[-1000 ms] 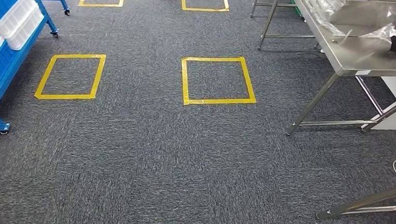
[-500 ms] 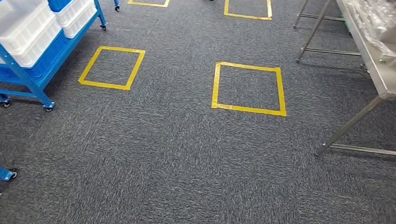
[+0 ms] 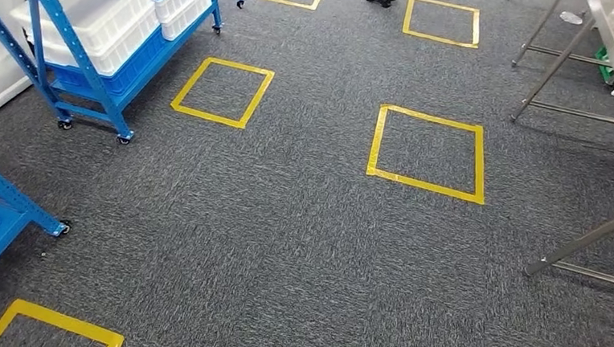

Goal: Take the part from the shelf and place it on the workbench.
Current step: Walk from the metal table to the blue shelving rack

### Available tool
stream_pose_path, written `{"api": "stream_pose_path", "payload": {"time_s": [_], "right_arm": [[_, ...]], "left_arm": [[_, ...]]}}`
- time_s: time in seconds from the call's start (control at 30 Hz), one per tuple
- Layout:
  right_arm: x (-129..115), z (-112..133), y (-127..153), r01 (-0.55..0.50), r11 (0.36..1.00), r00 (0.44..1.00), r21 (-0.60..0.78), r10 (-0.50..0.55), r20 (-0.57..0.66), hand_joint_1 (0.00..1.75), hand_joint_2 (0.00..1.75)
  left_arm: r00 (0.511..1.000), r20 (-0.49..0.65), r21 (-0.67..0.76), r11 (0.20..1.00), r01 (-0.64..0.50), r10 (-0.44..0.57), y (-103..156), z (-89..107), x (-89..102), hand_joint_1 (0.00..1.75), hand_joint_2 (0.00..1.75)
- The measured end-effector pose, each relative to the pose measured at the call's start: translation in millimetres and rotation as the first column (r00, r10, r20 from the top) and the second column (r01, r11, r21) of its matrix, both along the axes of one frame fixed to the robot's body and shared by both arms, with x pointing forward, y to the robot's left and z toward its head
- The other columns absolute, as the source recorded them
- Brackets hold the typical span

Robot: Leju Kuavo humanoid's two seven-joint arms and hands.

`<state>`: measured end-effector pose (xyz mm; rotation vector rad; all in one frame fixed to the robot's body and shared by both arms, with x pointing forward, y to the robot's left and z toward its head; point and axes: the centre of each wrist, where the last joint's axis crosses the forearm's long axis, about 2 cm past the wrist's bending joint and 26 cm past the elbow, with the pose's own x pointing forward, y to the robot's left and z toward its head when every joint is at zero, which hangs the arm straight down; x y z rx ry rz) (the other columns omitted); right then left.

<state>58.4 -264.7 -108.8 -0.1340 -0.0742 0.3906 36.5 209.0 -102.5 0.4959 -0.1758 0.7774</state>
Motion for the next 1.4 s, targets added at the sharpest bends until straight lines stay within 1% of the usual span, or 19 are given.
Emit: {"api": "stream_pose_path", "payload": {"time_s": [0.2, 0.37, 0.53, 0.87, 1.23, 1.4], "right_arm": [[-0.7, -0.1, -0.5, -0.012, 1.000, 1.000, 0.003, 0.012, -0.004, 0.00, 0.00], [3.4, 0.4, -0.2, -0.021, 1.000, 1.000, 0.007, 0.021, -0.001, 0.00, 0.00], [-1.1, -0.2, -0.3, -0.028, 1.000, 1.000, 0.008, 0.028, -0.011, 0.00, 0.00], [5.9, 0.8, -0.1, -0.036, 0.999, 0.999, 0.007, 0.036, -0.001, 0.00, 0.00], [0.0, -0.2, -2.5, -0.016, 1.000, 1.000, 0.005, 0.016, -0.011, 0.00, 0.00], [2.1, 0.1, -2.1, -0.011, 1.000, 1.000, 0.007, 0.011, -0.008, 0.00, 0.00]], "left_arm": [[1.000, -0.002, -0.006, 1.000, -0.012, 0.012, -3.3, 0.6, 0.6, 0.00, 0.00], [1.000, -0.003, -0.011, 1.000, -0.019, 0.019, -5.4, 0.9, 0.3, 0.00, 0.00], [1.000, -0.004, -0.012, 1.000, -0.027, 0.027, -5.5, 1.1, 1.2, 0.00, 0.00], [0.999, -0.013, -0.007, 0.999, -0.041, 0.040, -7.4, 1.4, 0.0, 0.00, 0.00], [0.999, 0.018, -0.028, 0.999, -0.038, 0.039, -9.7, 1.6, 2.0, 0.00, 0.00], [0.999, 0.020, -0.030, 0.999, -0.038, 0.039, -8.8, 1.2, 0.5, 0.00, 0.00]]}}
